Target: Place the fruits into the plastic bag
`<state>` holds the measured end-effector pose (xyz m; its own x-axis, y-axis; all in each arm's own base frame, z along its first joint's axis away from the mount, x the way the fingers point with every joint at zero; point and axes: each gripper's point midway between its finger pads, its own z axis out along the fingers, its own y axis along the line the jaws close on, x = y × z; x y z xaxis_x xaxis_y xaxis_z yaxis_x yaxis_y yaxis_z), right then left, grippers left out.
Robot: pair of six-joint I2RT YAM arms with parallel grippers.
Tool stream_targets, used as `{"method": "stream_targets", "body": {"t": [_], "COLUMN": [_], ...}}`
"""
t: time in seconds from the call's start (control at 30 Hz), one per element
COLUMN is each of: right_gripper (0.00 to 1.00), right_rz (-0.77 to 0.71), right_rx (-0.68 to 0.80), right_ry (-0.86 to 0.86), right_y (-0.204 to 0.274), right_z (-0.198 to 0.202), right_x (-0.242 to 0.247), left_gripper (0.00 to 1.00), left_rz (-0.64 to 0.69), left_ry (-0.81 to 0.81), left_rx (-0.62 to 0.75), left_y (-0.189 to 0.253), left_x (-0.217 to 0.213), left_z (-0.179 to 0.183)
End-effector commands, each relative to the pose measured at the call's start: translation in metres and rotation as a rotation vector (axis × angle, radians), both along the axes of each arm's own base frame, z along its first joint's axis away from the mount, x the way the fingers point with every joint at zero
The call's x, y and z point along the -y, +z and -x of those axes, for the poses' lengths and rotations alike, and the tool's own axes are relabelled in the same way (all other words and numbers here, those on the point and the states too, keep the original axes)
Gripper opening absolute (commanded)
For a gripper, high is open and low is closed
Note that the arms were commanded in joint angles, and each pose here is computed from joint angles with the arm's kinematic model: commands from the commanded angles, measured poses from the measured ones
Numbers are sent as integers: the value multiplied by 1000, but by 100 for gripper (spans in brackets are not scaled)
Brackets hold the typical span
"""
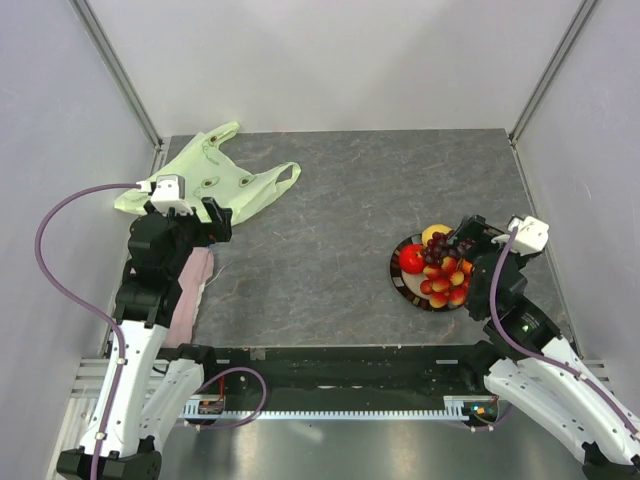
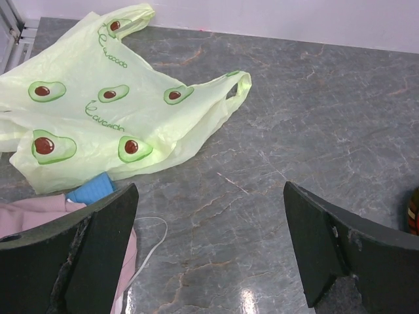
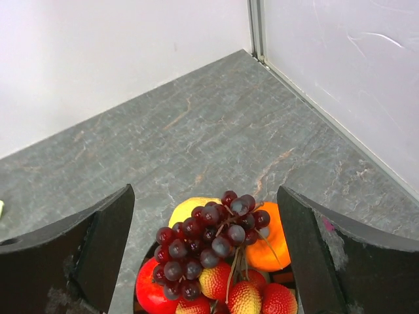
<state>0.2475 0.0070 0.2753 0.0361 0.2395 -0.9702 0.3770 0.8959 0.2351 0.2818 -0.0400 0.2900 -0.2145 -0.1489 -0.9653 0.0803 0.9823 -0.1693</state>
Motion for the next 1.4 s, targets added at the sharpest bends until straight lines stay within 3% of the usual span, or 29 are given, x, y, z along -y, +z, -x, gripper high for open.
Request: {"method": "stream_targets", "body": {"t": [0.0,0.4,0.5,0.67,0.83,0.97,1.03,1.07,1.37], "right_gripper": [98,98,98,98,98,98,98,98,98], "right_rz": [-15,-39,-33,22,59,59,62,63,62], "right_rx": [28,40,44,23,-9,-9,-14,-15,-19], "right_ry": [8,-44,-42,2,30,122,131,140,168], "right_y": [10,13,11,-1,-4,-3,-4,-5,-6], "right_z": [3,6,8,3,-2,-5,-6,-7,-8], "right_x": [1,9,11,4,-3,-18,-20,-22,-27], "left_gripper": [99,99,91,87,87,88,89,90,91], "left_rz": [-5,-26,-42,-104,-268,-503,-538,-568,-754], "left_ry": [25,-50,-87,-88,-130,-145,-168,-197,-147], "left_rx": [40,3,-15,-24,-76,-255,-298,-383,-485], "left_y": [10,-2,-1,9,8,-48,-61,-88,-112], "left_x": [-5,8,13,14,38,57,62,65,62], "left_z": [0,-9,-18,-33,-53,-80,-89,-93,-148]}}
